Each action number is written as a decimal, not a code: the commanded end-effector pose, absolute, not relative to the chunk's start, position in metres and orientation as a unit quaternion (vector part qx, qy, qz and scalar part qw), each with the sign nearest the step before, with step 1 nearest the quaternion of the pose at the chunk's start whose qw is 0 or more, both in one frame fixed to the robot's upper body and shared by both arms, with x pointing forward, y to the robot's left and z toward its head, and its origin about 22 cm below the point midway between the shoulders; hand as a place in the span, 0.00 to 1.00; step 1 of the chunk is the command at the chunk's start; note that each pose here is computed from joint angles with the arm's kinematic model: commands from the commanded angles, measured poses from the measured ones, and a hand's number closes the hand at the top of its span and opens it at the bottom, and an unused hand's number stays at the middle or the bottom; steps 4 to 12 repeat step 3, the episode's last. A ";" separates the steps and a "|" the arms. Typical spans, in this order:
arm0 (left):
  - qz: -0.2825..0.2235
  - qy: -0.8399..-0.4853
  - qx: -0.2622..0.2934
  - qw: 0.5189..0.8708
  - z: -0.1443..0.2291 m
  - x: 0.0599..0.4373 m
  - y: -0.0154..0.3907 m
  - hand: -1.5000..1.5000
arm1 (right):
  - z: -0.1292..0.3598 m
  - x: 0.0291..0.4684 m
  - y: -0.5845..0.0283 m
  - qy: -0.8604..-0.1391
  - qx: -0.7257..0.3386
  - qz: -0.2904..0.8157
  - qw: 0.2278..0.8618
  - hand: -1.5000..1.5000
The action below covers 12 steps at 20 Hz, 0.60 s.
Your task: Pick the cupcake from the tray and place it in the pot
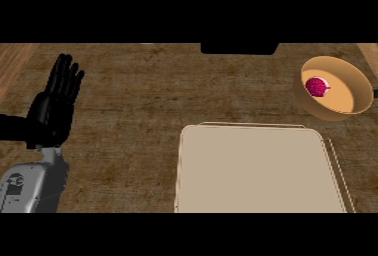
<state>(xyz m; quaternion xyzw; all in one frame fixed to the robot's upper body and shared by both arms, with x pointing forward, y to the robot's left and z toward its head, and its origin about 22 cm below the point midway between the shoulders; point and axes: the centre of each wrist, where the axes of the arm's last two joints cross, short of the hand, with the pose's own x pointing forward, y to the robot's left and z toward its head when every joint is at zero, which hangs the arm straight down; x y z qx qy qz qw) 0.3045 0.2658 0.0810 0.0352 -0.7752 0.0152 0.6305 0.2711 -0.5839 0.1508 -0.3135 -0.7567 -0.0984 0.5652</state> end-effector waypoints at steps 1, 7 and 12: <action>0.023 -0.775 0.039 0.630 0.069 0.302 0.282 0.50 | 0.128 0.246 -0.595 -0.761 -0.317 -0.105 0.556 0.00; 0.017 -0.772 0.026 0.634 0.084 0.308 0.265 0.50 | 0.142 0.243 -0.600 -0.758 -0.317 -0.100 0.561 0.00; 0.017 -0.772 0.026 0.634 0.084 0.308 0.265 0.50 | 0.142 0.243 -0.600 -0.758 -0.317 -0.100 0.561 0.00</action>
